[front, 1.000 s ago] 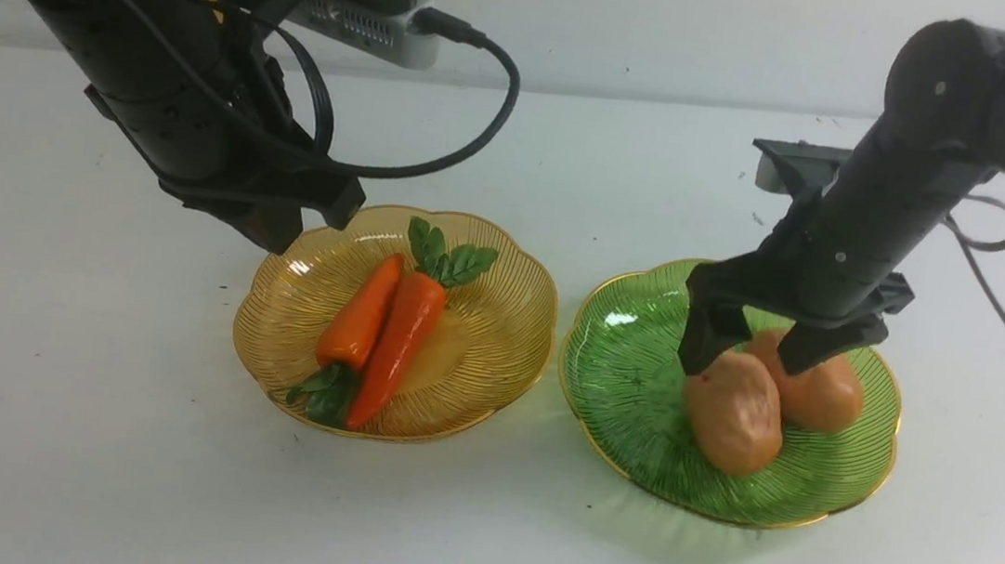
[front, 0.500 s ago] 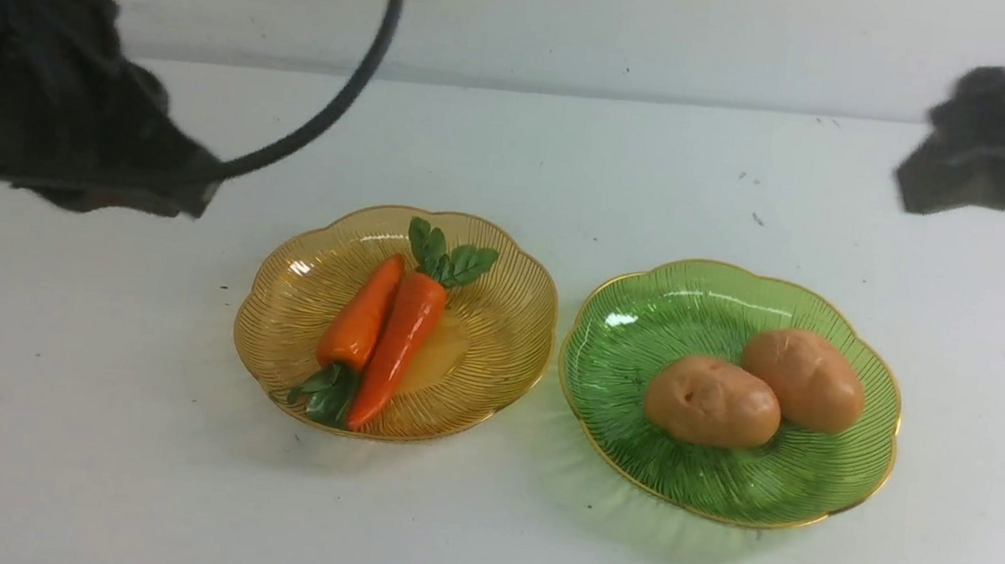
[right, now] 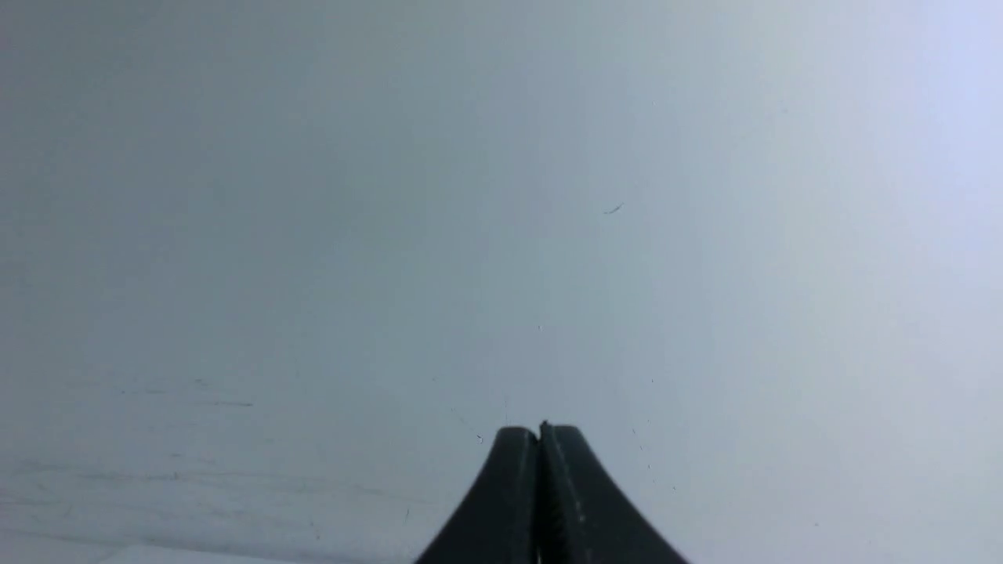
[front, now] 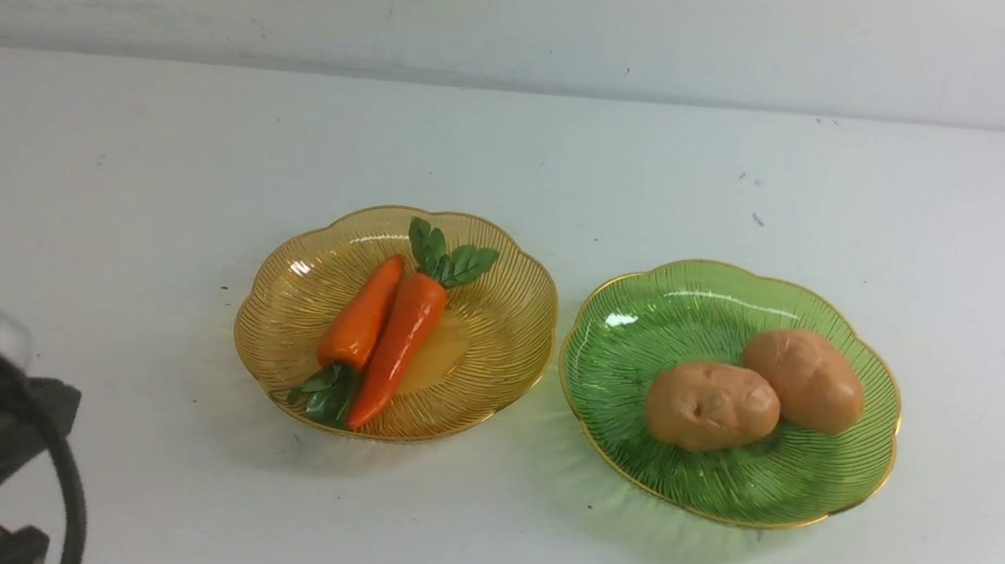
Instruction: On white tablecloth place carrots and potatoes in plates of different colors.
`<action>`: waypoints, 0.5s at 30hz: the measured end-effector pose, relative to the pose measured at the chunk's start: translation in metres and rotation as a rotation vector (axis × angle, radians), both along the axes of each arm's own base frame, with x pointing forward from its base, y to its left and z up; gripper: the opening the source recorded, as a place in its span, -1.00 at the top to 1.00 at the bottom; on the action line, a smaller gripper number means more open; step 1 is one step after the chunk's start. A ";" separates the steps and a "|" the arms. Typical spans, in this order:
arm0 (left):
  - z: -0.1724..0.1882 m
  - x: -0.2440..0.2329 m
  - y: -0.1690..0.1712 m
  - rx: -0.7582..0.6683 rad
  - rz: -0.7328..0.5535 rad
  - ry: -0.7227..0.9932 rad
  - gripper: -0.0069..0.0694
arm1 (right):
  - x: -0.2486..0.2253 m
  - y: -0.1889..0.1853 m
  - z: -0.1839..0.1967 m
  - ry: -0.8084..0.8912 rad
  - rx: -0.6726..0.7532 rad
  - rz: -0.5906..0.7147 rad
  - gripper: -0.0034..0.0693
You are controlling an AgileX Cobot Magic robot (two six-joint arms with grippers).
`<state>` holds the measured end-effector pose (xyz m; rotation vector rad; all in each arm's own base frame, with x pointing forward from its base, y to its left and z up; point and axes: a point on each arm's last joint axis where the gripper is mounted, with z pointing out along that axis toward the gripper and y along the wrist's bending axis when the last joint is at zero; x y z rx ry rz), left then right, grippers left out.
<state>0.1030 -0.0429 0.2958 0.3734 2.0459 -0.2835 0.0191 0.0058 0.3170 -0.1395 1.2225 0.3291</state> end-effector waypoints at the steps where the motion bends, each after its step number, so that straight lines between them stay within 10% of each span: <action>1: 0.000 -0.001 0.000 -0.004 -0.001 0.003 0.83 | 0.000 0.000 0.000 -0.003 0.001 0.000 0.94; 15: 0.011 -0.067 0.024 -0.104 -0.006 -0.275 0.83 | 0.000 0.000 -0.001 0.010 -0.017 -0.007 0.94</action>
